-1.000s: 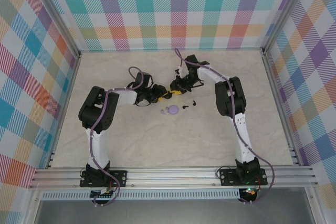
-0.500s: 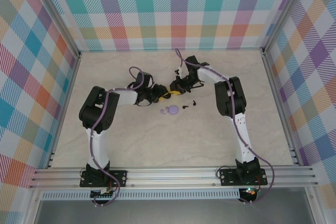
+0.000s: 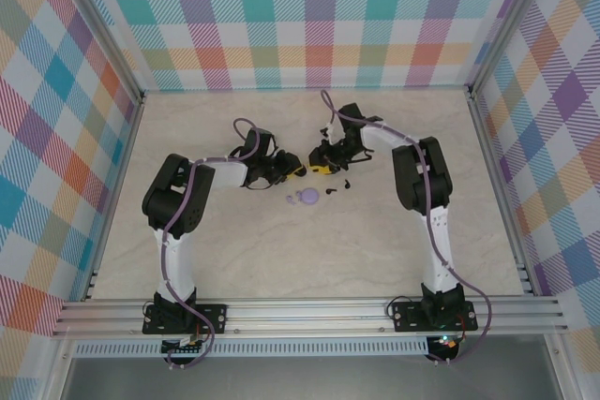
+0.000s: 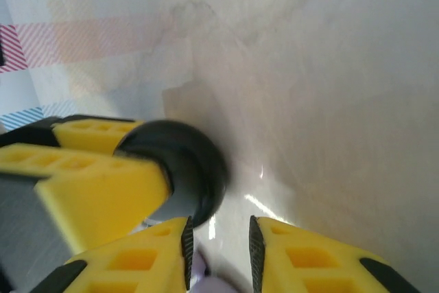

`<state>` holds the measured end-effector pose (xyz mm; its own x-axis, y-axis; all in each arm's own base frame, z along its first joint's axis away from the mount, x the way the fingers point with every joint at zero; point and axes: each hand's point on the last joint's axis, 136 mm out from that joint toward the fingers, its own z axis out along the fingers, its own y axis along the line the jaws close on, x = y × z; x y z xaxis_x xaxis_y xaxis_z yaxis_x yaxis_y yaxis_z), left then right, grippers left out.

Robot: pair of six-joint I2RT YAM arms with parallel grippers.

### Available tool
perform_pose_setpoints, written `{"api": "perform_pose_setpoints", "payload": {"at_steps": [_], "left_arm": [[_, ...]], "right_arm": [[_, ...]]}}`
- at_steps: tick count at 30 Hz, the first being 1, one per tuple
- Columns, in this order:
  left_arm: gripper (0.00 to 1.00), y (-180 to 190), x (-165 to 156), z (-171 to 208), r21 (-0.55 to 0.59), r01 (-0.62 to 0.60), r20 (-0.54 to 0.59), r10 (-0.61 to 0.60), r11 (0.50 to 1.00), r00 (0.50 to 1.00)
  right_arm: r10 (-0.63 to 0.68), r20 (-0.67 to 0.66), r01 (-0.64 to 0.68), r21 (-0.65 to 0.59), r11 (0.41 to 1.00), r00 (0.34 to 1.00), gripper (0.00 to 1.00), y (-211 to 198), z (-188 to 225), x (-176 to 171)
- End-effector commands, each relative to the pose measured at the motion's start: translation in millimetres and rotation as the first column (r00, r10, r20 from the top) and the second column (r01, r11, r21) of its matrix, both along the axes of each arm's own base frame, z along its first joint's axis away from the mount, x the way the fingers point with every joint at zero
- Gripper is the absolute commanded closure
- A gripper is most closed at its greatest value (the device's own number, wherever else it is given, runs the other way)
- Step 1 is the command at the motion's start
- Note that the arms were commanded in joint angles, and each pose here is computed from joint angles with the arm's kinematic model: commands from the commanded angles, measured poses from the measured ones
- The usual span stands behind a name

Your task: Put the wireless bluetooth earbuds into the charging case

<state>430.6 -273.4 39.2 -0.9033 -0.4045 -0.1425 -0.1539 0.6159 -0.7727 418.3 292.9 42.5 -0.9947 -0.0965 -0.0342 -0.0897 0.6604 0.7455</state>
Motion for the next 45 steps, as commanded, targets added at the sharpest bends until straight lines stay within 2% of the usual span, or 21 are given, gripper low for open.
{"api": "perform_pose_setpoints", "payload": {"at_steps": [1, 6, 10, 13, 17, 22, 23, 26, 29, 35, 39, 45], "left_arm": [[0.89, 3.4, -3.8, 15.4, 0.021, 0.042, 0.035, -0.042, 0.999, 0.998], [0.89, -1.9, 0.6, 60.2, -0.029, 0.144, 0.18, -0.137, 0.989, 0.974], [0.89, -7.4, -3.2, 108.1, -0.032, 0.246, 0.335, -0.222, 0.969, 0.916], [0.9, -9.8, -11.7, 142.0, -0.001, 0.317, 0.439, -0.284, 0.949, 0.852], [0.91, -13.6, -28.4, 191.7, 0.02, 0.404, 0.584, -0.339, 0.914, 0.737], [0.91, -18.0, -50.1, 230.3, 0.104, 0.475, 0.69, -0.407, 0.874, 0.598], [0.91, -19.1, -55.0, 237.0, 0.117, 0.486, 0.707, -0.417, 0.866, 0.572], [0.92, -22.5, -67.1, 254.2, 0.12, 0.53, 0.723, -0.44, 0.839, 0.532], [0.92, -30.4, -84.1, 272.8, 0.108, 0.594, 0.748, -0.459, 0.797, 0.479], [0.94, -39.3, -116.7, 294.7, 0.166, 0.652, 0.789, -0.496, 0.74, 0.361], [0.95, -43.3, -128.6, 300.2, 0.168, 0.687, 0.79, -0.513, 0.707, 0.335], [0.97, -44.9, -132.6, 305.9, 0.172, 0.696, 0.795, -0.515, 0.697, 0.32]], "right_arm": [[-0.052, 0.146, 0.044, 0.055, 0.998, 0.988, 0.65, -17.2, 50.5, 16.4], [-0.076, 0.271, 0.052, 0.095, 0.994, 0.959, 0.56, -45.3, 84.3, 9.9], [-0.079, 0.413, 0.023, 0.14, 0.99, 0.907, 0.49, -64.2, 119.9, 0.0], [-0.062, 0.519, -0.013, 0.141, 0.99, 0.853, 0.48, -70.9, 147.8, -10.5], [-0.027, 0.627, -0.106, 0.173, 0.979, 0.779, 0.42, -68.8, 180.8, -31.8], [0.003, 0.706, -0.221, 0.217, 0.951, 0.708, 0.38, -64.9, 214.1, -60.3], [0.011, 0.708, -0.249, 0.234, 0.94, 0.706, 0.39, -63.2, 220.4, -66.8], [0.037, 0.716, -0.345, 0.289, 0.893, 0.697, 0.4, -54.3, 238.4, -86.5], [0.08, 0.733, -0.42, 0.294, 0.858, 0.676, 0.41, -43.5, 248.0, -102.4], [0.114, 0.739, -0.477, 0.3, 0.826, 0.664, 0.46, -31.0, 260.4, -110.5], [0.128, 0.747, -0.514, 0.313, 0.799, 0.653, 0.5, -25.5, 267.7, -116.0], [0.152, 0.757, -0.566, 0.322, 0.759, 0.635, 0.51, -18.9, 275.1, -126.8]]}}
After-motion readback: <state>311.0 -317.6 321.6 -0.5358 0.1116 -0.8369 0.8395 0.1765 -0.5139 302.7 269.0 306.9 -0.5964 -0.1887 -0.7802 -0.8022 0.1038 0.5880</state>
